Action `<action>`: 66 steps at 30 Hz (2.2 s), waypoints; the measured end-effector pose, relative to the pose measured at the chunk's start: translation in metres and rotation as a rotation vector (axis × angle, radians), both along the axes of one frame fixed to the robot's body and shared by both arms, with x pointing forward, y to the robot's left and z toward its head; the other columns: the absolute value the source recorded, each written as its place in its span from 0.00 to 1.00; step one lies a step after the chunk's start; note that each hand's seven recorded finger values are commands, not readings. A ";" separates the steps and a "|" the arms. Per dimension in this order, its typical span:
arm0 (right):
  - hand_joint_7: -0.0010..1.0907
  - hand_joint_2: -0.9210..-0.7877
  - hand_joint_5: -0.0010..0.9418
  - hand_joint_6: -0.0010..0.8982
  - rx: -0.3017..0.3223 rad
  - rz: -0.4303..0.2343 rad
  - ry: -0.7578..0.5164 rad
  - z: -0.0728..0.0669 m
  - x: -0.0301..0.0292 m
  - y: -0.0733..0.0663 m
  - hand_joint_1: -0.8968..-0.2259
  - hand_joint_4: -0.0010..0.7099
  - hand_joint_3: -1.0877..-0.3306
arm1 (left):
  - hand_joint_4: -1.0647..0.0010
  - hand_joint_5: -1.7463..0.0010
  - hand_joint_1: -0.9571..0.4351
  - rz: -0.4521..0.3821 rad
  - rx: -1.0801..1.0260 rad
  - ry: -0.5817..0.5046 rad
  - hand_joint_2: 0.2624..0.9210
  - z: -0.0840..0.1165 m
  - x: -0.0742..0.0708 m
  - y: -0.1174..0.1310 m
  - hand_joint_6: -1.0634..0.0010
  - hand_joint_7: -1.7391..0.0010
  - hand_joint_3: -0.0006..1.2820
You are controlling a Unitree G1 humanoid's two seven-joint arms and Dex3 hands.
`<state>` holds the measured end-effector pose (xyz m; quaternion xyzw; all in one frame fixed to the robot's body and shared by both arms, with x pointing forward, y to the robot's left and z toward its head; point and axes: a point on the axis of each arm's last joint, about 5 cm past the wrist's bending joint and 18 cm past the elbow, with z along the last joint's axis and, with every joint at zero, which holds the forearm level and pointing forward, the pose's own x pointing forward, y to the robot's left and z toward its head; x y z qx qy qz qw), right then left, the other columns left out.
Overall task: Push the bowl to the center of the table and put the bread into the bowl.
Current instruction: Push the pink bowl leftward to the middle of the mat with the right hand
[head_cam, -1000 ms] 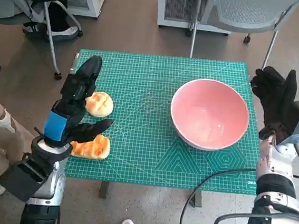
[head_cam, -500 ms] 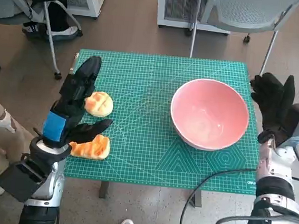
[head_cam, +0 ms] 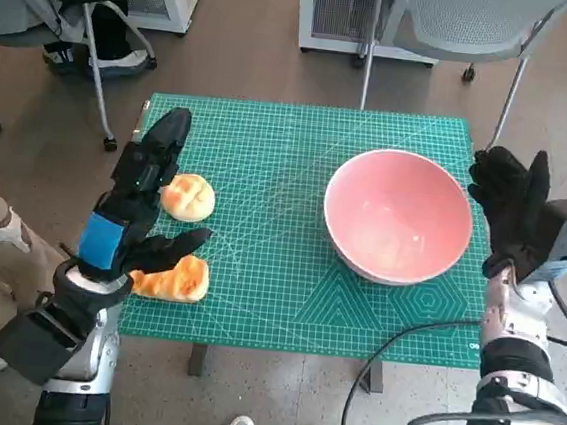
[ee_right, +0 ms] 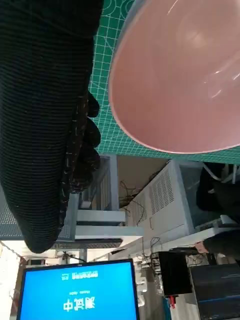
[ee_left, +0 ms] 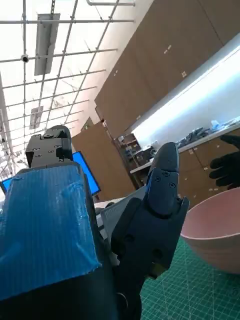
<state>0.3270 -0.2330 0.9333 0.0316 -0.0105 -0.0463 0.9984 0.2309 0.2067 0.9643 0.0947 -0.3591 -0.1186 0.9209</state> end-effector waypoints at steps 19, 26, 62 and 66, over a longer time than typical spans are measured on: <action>0.11 0.00 0.01 0.26 0.048 0.034 0.015 -0.007 0.0014 0.017 0.58 0.24 0.32 | 0.98 1.00 0.25 0.008 0.014 -0.003 1.00 0.003 -0.001 0.003 1.00 0.82 0.19; 0.10 0.00 0.01 0.28 0.056 0.052 0.016 -0.008 0.0019 0.022 0.56 0.25 0.36 | 0.98 1.00 0.26 0.010 0.016 -0.006 1.00 0.003 -0.002 0.004 1.00 0.81 0.19; 0.07 0.00 0.01 0.31 0.097 0.169 0.004 -0.008 0.0075 0.052 0.50 0.29 0.38 | 0.98 1.00 0.27 0.033 0.005 -0.003 1.00 0.004 -0.007 0.006 1.00 0.81 0.20; 0.07 0.00 0.01 0.31 0.100 0.185 0.001 -0.006 0.0089 0.058 0.50 0.29 0.38 | 0.98 1.00 0.27 0.036 0.003 -0.007 1.00 0.005 -0.007 0.005 1.00 0.81 0.20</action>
